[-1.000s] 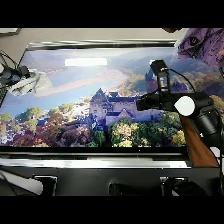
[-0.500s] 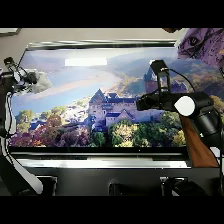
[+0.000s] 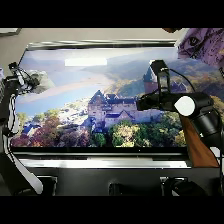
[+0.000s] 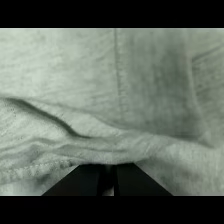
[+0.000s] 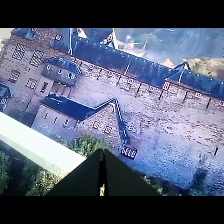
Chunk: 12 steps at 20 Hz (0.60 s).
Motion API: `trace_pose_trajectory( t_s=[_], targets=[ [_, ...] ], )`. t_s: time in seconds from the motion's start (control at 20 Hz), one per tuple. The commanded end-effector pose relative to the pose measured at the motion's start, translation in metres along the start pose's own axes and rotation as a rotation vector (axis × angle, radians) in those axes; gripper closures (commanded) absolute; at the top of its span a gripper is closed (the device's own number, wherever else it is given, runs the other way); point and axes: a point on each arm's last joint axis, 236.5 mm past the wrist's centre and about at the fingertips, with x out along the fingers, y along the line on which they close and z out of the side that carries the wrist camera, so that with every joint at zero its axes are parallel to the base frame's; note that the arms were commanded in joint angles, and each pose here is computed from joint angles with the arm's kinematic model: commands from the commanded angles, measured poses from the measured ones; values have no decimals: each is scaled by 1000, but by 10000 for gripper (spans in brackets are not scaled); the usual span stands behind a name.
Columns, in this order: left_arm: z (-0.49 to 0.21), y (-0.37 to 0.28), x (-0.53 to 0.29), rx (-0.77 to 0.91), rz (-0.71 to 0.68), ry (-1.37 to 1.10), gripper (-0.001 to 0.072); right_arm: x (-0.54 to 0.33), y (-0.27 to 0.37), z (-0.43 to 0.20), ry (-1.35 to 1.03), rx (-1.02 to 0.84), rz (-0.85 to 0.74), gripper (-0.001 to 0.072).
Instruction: Fold the clothes and pants, and hang the long-sleeved shirts on hangers.
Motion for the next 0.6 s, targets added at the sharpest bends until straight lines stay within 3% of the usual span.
trace_pose_trajectory(
  t_s=[0.0,0.3,0.55],
  targets=[
    [1,-24,-32,-86,-59,42,699,0,0,0,-1,-1,1,675],
    [-66,-134,-154,17,-240,194,700,0,0,0,-1,-1,1,675],
    [-198,-223,-303,111,-471,338,700,0,0,0,-1,-1,1,675]
  ],
)
